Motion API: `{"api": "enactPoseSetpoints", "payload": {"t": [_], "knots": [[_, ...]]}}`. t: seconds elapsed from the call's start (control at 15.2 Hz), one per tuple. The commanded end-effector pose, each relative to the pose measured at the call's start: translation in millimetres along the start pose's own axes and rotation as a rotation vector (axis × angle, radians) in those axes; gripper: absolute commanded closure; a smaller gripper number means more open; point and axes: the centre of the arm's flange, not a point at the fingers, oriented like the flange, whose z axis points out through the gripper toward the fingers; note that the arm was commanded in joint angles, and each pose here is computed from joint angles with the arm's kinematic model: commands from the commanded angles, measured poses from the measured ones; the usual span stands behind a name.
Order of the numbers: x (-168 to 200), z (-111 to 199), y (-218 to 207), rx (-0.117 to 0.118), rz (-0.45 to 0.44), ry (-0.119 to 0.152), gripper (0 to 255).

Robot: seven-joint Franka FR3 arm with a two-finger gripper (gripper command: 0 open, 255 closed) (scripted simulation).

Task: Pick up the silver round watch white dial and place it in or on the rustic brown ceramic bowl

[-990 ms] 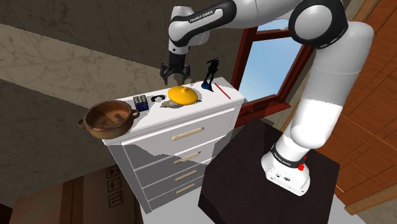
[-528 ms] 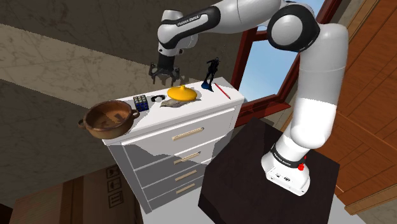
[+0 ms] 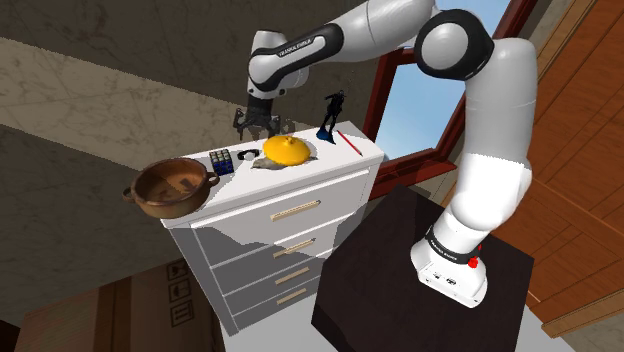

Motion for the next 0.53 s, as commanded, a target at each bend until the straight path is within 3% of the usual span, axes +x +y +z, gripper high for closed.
{"api": "enactPoseSetpoints", "payload": {"t": [0.0,0.26,0.33,0.46], "knots": [[7.6,26.6,10.0,-0.02,-0.23,-0.033,0],[7.6,26.6,10.0,-0.02,-0.23,-0.033,0],[4.7,24.4,8.8,-0.02,-0.23,-0.033,255],[5.9,28.9,8.6,-0.02,-0.23,-0.033,255]]}}
